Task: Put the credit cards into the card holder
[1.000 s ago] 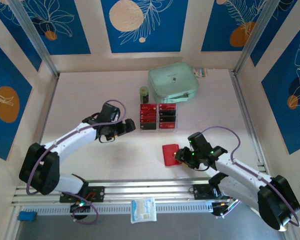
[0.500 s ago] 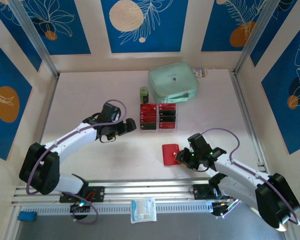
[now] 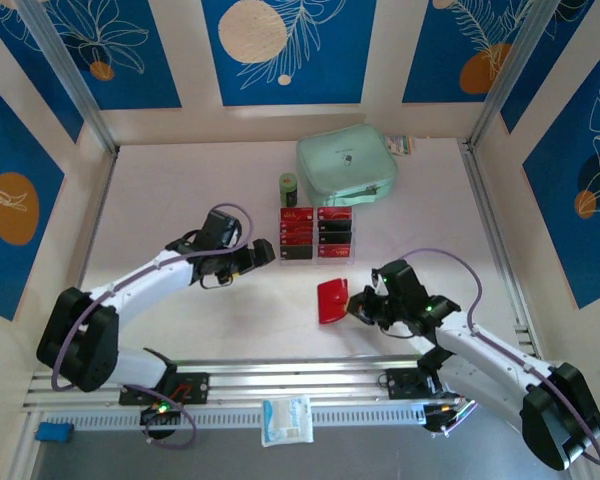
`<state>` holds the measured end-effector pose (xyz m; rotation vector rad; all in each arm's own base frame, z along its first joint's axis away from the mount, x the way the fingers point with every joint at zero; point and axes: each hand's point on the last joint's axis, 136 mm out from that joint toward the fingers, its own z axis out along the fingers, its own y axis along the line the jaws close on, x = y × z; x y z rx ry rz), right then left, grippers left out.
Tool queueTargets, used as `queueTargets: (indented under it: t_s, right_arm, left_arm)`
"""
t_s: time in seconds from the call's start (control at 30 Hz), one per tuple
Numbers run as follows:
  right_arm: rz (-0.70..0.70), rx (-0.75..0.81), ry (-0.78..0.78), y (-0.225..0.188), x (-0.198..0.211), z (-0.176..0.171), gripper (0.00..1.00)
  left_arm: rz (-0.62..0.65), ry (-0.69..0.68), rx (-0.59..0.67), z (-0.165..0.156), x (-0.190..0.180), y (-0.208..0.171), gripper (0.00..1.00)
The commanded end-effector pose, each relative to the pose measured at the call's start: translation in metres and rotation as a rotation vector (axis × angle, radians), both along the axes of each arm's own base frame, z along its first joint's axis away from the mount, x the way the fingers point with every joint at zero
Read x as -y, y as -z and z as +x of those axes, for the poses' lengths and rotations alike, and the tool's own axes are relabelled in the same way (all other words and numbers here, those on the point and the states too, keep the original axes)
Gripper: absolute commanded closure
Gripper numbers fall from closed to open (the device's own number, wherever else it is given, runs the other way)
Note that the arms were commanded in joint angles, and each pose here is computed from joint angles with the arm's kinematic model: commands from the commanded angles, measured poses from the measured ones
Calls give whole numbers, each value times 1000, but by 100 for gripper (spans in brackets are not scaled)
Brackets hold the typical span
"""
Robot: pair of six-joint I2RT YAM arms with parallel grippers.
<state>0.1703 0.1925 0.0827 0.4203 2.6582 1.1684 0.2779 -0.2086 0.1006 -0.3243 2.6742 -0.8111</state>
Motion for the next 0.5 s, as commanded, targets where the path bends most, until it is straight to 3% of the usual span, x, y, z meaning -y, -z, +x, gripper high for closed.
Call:
queueTargets:
  t_s: [0.0,0.3,0.47]
  right_arm:
    - [145,96,-71,-55,-24,11,100]
    - [303,191,-108,-119,-58,31,100]
    - [331,221,-135,-138,-74,35,100]
  left_arm:
    - [-177,1,51,3,23,-31,0]
    - [-424,-9,123,16,58,-81,0]
    - [-491,13,139,16,76,-94,0]
